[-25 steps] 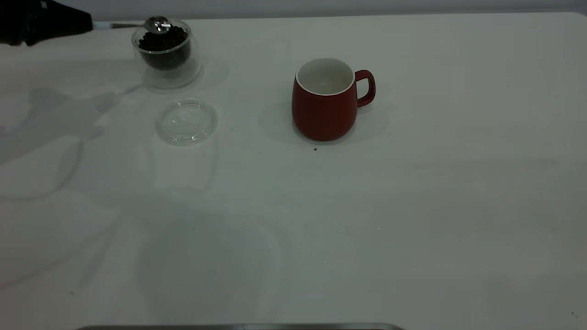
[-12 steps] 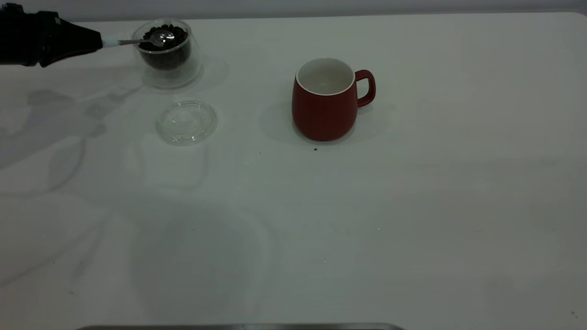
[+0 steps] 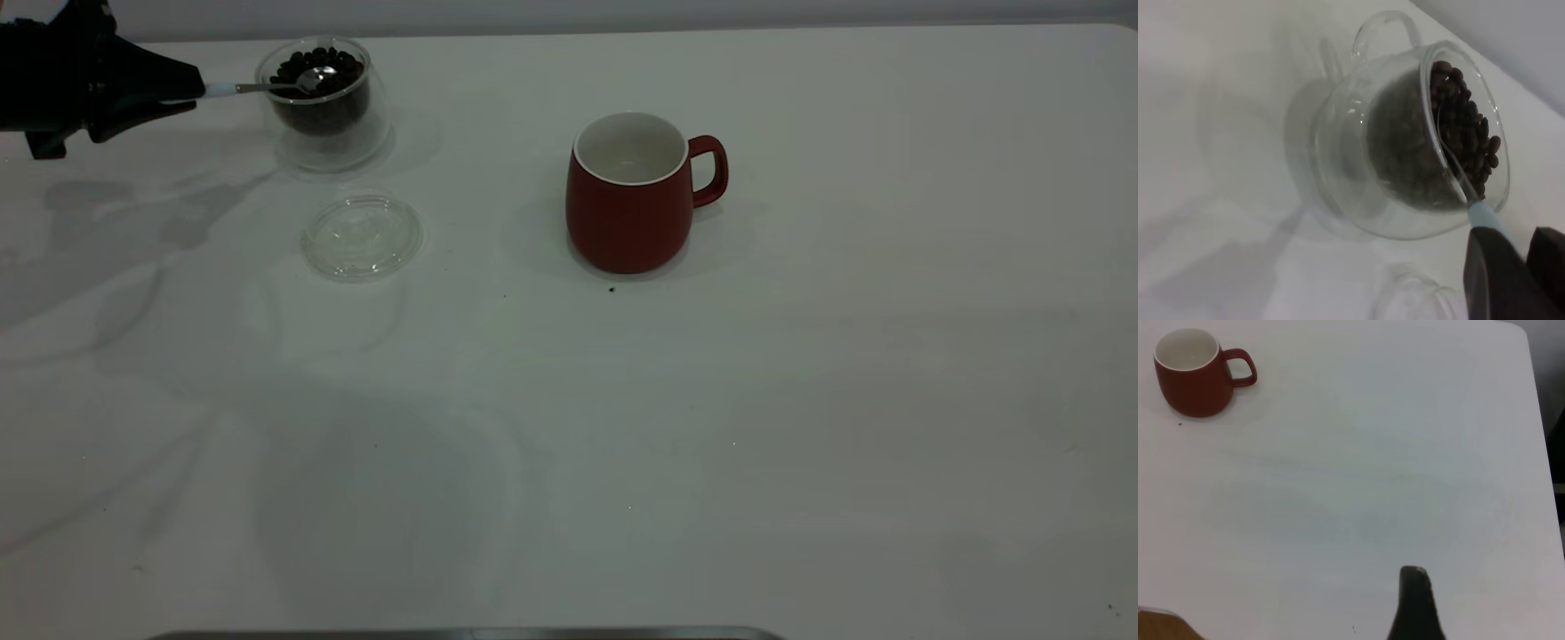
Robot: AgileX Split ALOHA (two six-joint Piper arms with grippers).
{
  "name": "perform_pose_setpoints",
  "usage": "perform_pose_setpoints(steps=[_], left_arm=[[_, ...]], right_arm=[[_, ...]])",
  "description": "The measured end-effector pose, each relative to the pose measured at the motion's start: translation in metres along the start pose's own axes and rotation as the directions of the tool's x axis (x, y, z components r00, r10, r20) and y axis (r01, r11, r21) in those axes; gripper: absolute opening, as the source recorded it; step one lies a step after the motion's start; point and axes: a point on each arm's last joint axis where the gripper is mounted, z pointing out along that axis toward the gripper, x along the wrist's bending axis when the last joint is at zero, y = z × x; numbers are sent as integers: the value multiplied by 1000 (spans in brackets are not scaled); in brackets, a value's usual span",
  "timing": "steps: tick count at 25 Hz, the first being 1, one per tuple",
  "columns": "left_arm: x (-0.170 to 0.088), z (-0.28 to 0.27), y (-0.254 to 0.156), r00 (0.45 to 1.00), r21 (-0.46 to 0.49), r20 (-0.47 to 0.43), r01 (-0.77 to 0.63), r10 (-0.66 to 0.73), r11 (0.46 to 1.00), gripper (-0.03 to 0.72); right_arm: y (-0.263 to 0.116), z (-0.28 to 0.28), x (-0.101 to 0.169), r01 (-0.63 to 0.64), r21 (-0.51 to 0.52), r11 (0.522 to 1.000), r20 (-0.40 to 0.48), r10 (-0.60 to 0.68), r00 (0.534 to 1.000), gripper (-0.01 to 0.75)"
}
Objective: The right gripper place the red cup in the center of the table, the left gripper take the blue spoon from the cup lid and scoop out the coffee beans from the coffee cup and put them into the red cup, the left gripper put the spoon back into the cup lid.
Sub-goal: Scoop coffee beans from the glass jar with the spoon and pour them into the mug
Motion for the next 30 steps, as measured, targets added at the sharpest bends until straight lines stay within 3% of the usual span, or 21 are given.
perform_pose_setpoints(steps=[13,30], left_arm=[[-1,0,0,949,3,10,315,-315,949,124],[-3,0,0,914,16,36,404,-404,915,124]], right_arm=[[0,0,0,0,0,1000,0,0,1000,590],[0,0,0,0,0,1000,0,0,1000,590]])
